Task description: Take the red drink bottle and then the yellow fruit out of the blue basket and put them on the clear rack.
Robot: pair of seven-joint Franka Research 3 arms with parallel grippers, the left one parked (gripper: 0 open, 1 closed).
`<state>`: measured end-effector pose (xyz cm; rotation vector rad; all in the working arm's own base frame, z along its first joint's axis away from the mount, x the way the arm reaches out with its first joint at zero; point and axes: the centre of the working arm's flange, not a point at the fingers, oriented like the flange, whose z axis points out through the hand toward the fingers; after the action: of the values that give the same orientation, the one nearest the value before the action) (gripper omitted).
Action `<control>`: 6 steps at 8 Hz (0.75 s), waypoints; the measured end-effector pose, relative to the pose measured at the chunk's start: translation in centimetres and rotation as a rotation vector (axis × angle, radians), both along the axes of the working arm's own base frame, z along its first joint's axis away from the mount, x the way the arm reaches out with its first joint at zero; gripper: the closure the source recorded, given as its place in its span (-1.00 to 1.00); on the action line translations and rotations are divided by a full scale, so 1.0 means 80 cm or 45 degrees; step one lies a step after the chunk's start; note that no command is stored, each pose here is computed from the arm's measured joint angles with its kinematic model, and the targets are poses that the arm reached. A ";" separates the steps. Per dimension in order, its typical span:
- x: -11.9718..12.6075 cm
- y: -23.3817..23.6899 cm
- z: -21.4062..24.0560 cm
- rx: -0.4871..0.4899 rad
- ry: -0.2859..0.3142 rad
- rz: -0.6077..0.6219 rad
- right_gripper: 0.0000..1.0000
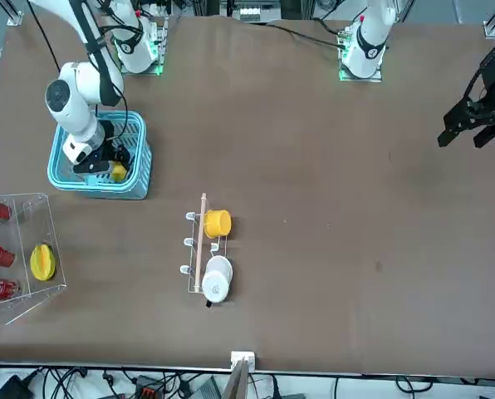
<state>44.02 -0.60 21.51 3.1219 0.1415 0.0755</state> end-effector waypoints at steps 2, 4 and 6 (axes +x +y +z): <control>-0.003 0.000 -0.005 0.000 0.013 -0.001 -1.00; -0.004 0.000 -0.007 0.000 0.018 0.000 -0.94; -0.004 0.000 -0.007 0.000 0.017 0.000 -0.79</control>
<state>43.73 -0.60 20.95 3.1227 0.1419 0.0540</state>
